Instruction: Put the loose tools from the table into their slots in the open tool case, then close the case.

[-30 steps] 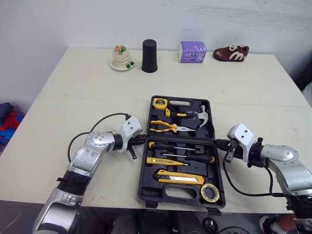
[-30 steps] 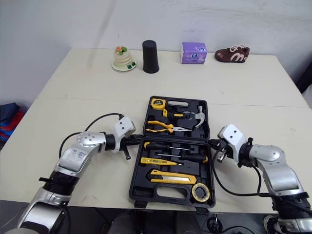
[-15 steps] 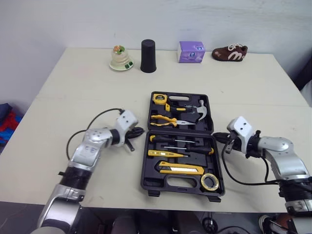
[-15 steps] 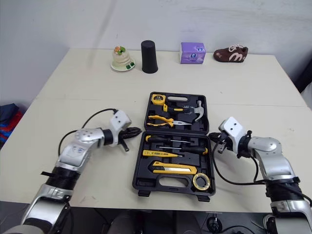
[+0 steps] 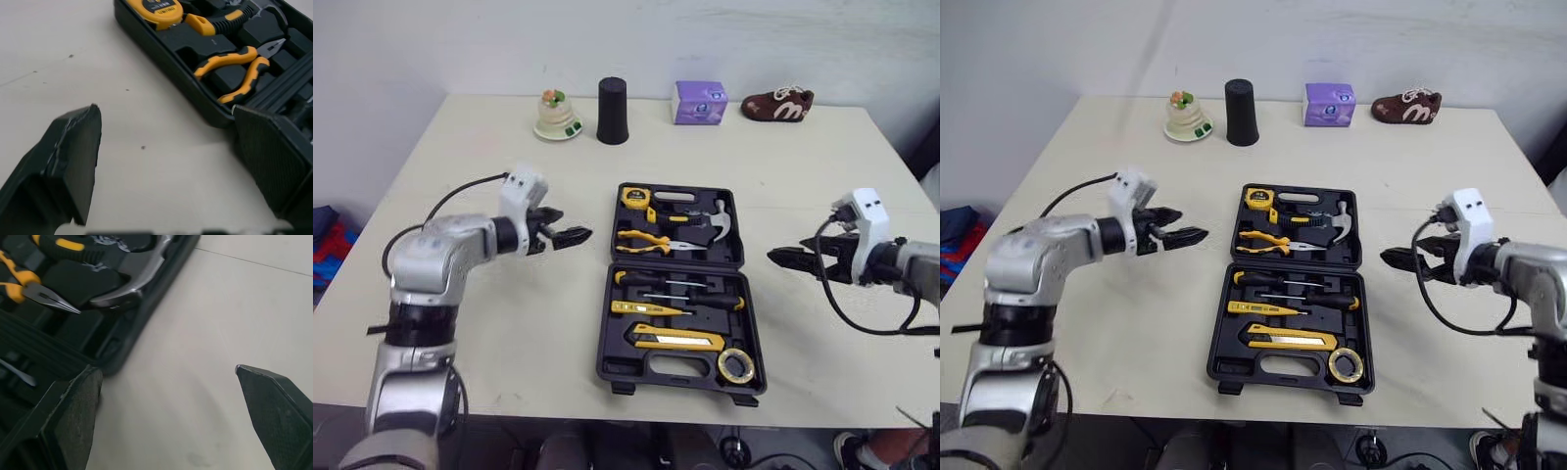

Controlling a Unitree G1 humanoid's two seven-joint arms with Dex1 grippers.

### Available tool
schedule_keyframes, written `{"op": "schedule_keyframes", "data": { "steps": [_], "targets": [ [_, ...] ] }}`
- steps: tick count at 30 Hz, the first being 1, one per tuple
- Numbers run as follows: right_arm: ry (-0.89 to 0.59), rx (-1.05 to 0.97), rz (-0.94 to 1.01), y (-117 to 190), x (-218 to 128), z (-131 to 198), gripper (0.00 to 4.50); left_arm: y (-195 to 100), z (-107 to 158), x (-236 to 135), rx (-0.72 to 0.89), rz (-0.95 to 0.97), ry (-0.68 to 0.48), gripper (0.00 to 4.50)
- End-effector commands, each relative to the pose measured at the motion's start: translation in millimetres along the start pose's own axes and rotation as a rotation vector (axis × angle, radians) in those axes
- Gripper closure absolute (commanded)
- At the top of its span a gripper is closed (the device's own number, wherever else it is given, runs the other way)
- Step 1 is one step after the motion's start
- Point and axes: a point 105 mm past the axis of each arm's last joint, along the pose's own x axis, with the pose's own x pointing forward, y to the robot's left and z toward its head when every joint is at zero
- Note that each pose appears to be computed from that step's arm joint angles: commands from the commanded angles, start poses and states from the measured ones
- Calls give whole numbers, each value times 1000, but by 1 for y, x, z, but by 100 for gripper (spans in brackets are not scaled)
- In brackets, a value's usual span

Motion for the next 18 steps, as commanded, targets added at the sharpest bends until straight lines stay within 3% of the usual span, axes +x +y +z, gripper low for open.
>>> {"op": "schedule_keyframes", "data": {
  "steps": [1,8,18],
  "targets": [
    [51,57,2,14,2,7,0,-6,4,12,-59,-2,38,2],
    [78,22,-88,22,27,20,0,0,4,43,-88,91,50,2],
    [76,79,-147,16,47,19,0,-1,-5,57,-140,121,68,2]
  ]
}}
